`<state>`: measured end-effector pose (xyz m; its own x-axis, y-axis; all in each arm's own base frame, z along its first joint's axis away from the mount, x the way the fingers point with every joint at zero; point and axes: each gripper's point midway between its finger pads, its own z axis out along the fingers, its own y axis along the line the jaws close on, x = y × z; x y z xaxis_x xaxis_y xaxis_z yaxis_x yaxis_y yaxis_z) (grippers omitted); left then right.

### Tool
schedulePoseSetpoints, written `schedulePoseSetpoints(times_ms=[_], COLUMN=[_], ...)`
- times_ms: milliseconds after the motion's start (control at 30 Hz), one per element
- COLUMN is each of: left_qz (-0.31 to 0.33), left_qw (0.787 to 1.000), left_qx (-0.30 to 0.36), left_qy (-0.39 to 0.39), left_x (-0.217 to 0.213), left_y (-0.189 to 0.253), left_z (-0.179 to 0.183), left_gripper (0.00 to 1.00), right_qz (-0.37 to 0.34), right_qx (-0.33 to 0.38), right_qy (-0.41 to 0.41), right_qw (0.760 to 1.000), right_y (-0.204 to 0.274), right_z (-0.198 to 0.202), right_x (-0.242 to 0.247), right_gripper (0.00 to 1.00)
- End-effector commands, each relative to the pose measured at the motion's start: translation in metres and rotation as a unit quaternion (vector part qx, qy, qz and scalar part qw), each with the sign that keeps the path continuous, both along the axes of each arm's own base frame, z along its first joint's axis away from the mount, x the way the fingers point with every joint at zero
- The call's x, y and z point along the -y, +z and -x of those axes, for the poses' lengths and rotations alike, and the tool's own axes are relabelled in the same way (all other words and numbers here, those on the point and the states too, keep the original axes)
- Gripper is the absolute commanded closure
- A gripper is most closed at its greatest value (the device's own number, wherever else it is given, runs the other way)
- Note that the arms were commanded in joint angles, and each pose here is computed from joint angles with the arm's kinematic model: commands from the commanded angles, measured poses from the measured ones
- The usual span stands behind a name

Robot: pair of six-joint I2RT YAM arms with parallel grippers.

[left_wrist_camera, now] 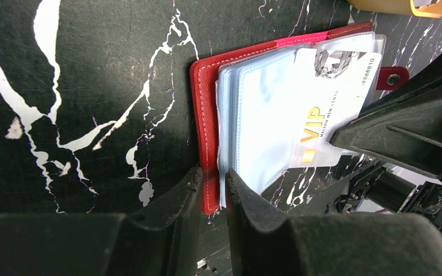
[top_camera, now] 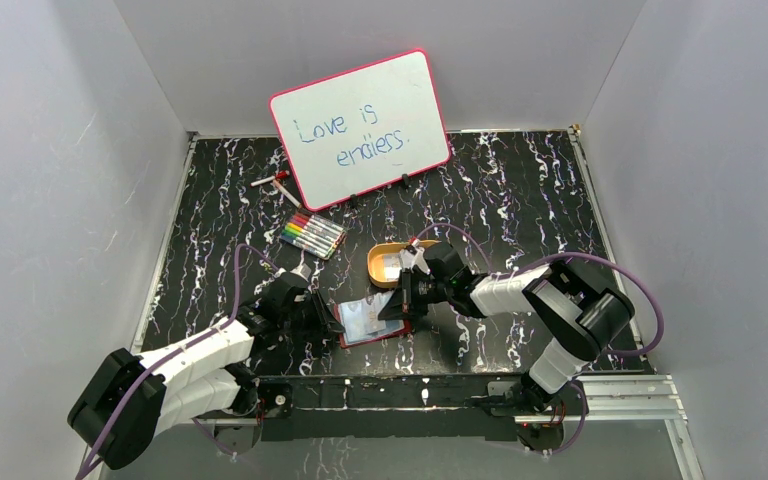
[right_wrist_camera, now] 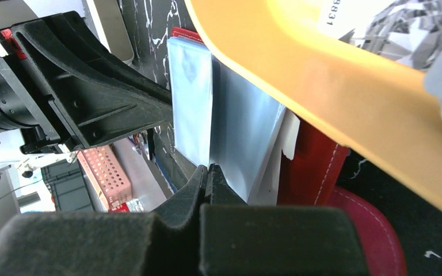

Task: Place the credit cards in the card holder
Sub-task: Insert the credit card into the card holder.

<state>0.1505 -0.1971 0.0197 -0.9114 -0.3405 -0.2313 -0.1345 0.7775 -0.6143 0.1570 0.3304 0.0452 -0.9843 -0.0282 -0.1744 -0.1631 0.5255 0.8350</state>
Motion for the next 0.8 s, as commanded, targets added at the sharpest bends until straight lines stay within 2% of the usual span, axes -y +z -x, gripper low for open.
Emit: schedulePoseSetpoints(times_ms=[0, 533, 767], left_qz=[-0.012, -0.016, -0.013], left_qw=[1.000, 1.000, 1.000], left_qx=[-0.006, -0.007, -0.009], left_qy=[-0.006, 0.000, 0.000], left_x=[-0.003, -0.006, -0.004], left_y=[-0.006, -0.006, -0.006], left_z=[0.004, 0.005, 0.005], left_gripper=[0.80, 0.80, 0.80], right_qz=[-0.019, -0.005, -0.011], right_qx=[0.010, -0.017, -0.017], right_qy=[0.037, 0.064, 0.064], right_qw=[0.999, 0.998, 0.998], right_y=[0.011, 0.001, 0.001], right_z=[0.008, 0.030, 0.024], right_x=[-0.011, 0.003, -0.005], right_gripper=[1.00, 1.00, 1.00])
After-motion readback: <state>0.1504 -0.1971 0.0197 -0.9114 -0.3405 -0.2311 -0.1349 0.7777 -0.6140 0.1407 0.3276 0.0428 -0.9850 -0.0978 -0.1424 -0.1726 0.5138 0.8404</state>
